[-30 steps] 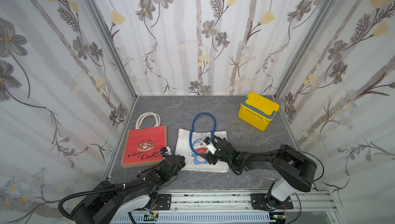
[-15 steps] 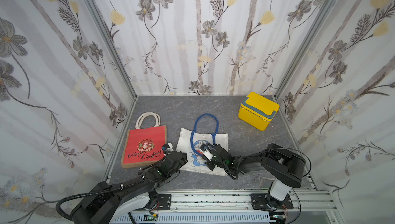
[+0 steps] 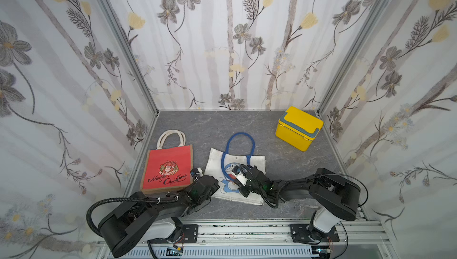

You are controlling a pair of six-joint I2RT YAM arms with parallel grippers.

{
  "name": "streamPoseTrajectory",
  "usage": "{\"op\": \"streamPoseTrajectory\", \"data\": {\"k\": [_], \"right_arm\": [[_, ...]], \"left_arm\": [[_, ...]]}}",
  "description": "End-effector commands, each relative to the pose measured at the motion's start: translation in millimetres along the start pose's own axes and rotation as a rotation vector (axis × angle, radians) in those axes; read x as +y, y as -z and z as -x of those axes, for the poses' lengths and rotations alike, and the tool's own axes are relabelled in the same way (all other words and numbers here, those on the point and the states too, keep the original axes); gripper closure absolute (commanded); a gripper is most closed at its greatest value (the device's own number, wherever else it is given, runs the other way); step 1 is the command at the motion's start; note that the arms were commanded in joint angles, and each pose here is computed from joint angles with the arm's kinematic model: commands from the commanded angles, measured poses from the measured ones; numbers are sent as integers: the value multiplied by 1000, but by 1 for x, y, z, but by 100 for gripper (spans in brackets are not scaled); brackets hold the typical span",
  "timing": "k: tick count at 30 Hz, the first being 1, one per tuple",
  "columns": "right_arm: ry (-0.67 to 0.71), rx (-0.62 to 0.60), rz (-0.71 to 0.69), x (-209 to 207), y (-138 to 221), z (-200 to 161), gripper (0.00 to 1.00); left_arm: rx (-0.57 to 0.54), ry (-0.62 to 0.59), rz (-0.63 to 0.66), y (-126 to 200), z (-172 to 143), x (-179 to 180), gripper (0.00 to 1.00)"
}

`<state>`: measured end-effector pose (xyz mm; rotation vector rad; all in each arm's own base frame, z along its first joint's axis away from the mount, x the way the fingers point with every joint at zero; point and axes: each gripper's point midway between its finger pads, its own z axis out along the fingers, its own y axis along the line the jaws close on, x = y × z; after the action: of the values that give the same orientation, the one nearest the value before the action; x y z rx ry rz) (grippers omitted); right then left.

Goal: Put away the canvas bag
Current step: Adjust the canvas bag at the center of the board.

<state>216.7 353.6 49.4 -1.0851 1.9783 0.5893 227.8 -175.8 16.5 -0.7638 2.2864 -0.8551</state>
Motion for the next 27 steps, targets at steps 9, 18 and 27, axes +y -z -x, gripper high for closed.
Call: {"op": "streamPoseTrajectory", "data": {"k": [9,18,27], "right_arm": [[-12,-37,-167,-55,11,63,90],[-7,19,-380,-133,8,90,88],[-44,20,-465,-174,0,105,88]], "left_arm": [[31,58,105,-1,-12,39,100],[111,72,95,-12,-29,41,100],[132,107,100,-15,-35,44,100]]}}
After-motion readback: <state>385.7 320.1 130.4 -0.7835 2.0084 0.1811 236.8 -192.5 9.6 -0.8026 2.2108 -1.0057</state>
